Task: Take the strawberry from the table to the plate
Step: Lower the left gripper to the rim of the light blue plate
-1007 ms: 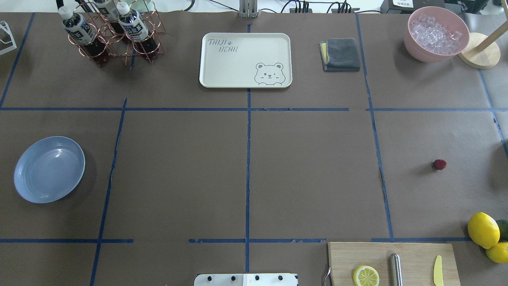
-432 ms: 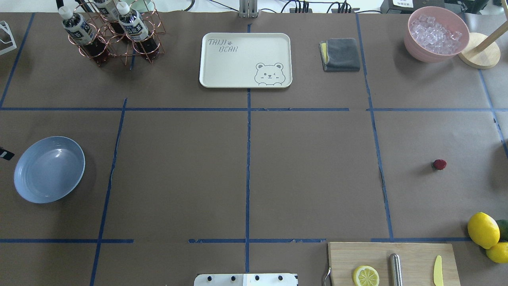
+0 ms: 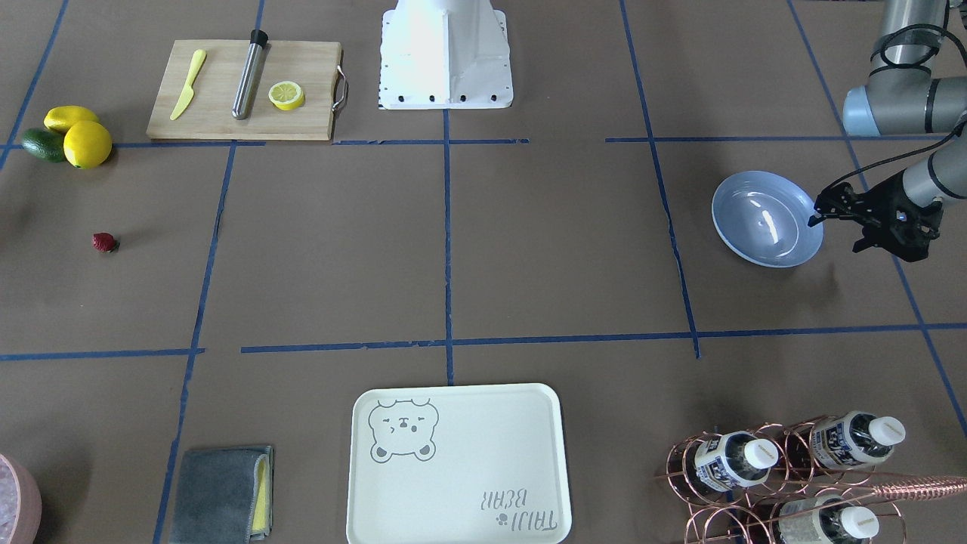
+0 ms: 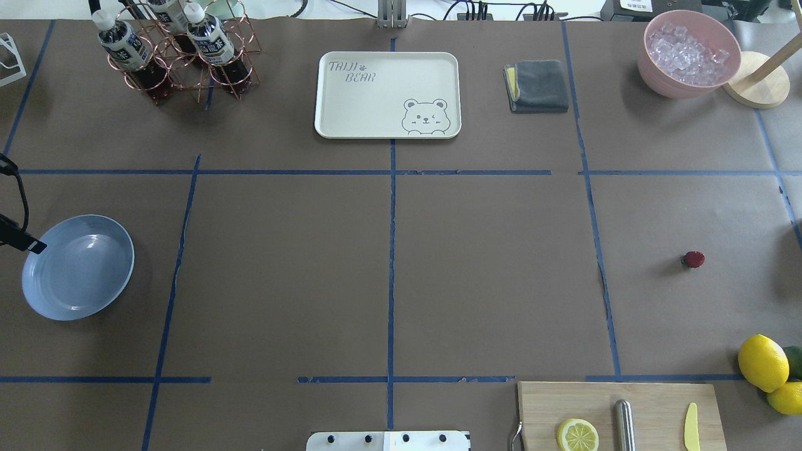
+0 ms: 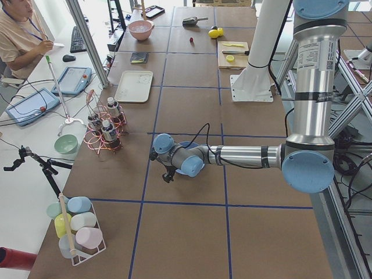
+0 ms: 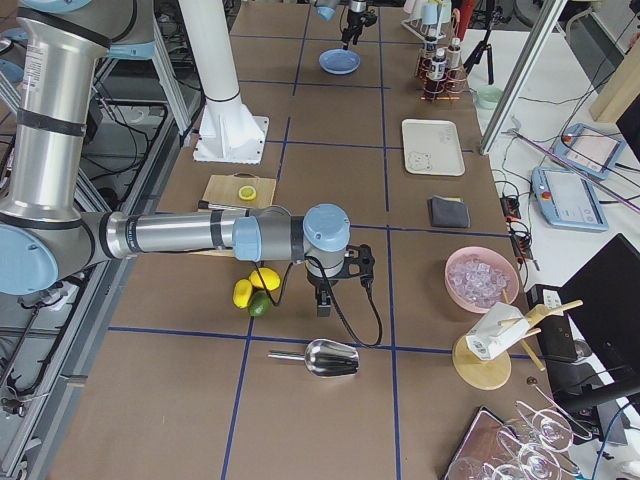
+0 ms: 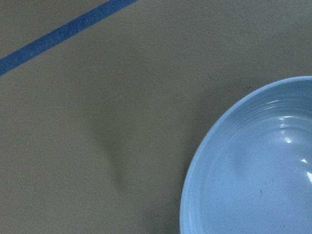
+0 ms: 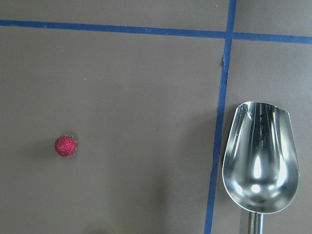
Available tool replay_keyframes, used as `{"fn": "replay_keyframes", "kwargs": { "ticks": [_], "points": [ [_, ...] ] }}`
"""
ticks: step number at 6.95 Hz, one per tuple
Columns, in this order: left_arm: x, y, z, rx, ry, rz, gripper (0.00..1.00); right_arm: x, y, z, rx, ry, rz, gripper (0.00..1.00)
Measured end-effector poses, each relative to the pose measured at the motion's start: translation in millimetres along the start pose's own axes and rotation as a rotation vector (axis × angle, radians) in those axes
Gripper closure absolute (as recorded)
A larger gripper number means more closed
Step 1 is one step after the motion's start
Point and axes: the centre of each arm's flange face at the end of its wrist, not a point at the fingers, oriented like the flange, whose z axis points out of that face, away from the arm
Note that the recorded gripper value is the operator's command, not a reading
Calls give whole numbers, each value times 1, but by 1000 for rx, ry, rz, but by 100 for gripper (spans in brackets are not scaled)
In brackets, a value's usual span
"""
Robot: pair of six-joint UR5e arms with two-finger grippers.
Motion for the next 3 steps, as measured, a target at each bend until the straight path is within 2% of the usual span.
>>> {"fn": "replay_keyframes", "kwargs": {
  "ticks": [3],
  "points": [
    [9, -2, 12, -20, 1, 18, 20, 0, 0, 0, -1, 0, 1, 0]
  ]
}}
